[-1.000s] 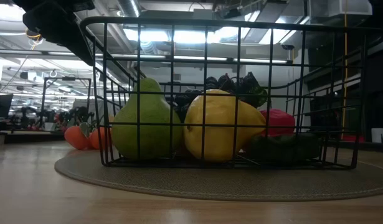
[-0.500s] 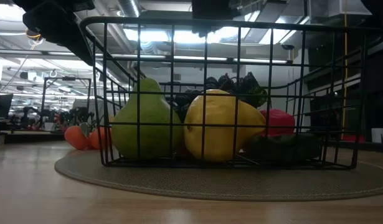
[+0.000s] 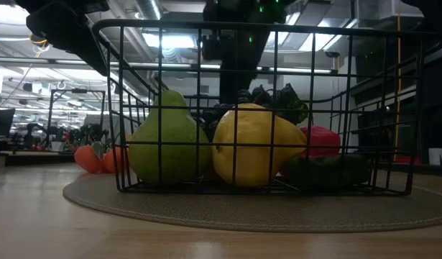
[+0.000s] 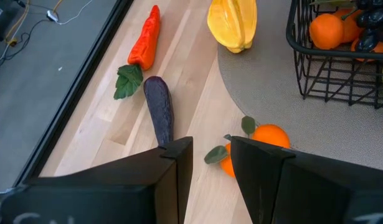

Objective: Build produce basket
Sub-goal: Put the yellow starfruit into the black wire basket

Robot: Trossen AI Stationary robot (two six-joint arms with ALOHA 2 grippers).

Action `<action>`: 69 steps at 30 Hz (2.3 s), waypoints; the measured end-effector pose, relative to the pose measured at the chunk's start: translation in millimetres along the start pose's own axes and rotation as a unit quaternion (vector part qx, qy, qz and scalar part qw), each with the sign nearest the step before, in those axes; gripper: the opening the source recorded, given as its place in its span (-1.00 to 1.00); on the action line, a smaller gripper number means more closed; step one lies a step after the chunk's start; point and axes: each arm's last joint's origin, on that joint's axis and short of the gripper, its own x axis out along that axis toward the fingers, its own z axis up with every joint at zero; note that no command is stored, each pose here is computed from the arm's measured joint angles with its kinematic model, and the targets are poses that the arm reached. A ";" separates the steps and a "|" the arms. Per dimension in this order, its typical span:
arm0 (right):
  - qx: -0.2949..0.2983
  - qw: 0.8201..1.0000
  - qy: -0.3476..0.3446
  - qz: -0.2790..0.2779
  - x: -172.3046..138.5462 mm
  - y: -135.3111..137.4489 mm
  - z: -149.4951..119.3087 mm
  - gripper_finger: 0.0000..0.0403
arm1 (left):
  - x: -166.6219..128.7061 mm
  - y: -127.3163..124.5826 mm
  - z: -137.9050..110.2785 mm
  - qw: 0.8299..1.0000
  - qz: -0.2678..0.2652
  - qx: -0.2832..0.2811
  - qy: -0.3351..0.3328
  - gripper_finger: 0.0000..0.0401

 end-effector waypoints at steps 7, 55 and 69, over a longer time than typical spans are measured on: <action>-0.031 1.000 -0.005 -0.002 25.1 1.0 -14.1 -0.27 | 0.0 0.0 0.0 1.000 0.000 0.000 0.000 -0.51; -0.085 0.993 -0.070 -0.041 -52.1 -30.9 29.1 -0.27 | -0.1 0.0 -0.1 1.000 0.000 0.017 0.000 -0.51; -0.010 0.993 -0.013 0.113 2.4 -79.9 -27.4 -0.27 | 0.0 0.0 -0.1 1.000 0.000 0.017 0.000 -0.51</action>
